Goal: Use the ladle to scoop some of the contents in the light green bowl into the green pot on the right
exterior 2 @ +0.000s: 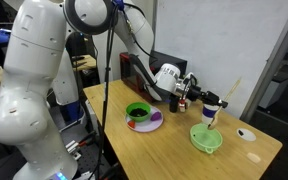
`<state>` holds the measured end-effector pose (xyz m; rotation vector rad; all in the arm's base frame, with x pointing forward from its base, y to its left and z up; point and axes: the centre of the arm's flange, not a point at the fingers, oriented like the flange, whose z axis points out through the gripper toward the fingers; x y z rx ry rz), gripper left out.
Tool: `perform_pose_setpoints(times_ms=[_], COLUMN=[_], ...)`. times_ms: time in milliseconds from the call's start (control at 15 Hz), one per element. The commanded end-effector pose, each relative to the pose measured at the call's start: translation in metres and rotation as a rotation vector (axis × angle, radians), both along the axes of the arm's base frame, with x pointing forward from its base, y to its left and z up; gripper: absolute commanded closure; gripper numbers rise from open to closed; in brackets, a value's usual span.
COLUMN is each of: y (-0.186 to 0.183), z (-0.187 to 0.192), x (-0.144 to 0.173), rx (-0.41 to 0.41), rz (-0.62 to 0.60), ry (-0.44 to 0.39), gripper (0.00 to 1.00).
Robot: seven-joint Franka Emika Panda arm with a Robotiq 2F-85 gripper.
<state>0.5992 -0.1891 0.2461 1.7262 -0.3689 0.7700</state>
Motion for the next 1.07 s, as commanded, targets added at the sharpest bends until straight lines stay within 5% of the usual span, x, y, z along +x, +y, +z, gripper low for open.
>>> perform_pose_setpoints(times_ms=[0, 1000], y=[0.004, 0.006], z=[-0.013, -0.058], x=[-0.003, 0.006], rx=[-0.070, -0.247], rz=[0.014, 0.031], ry=[-0.010, 0.035], gripper=[0.94, 0.94])
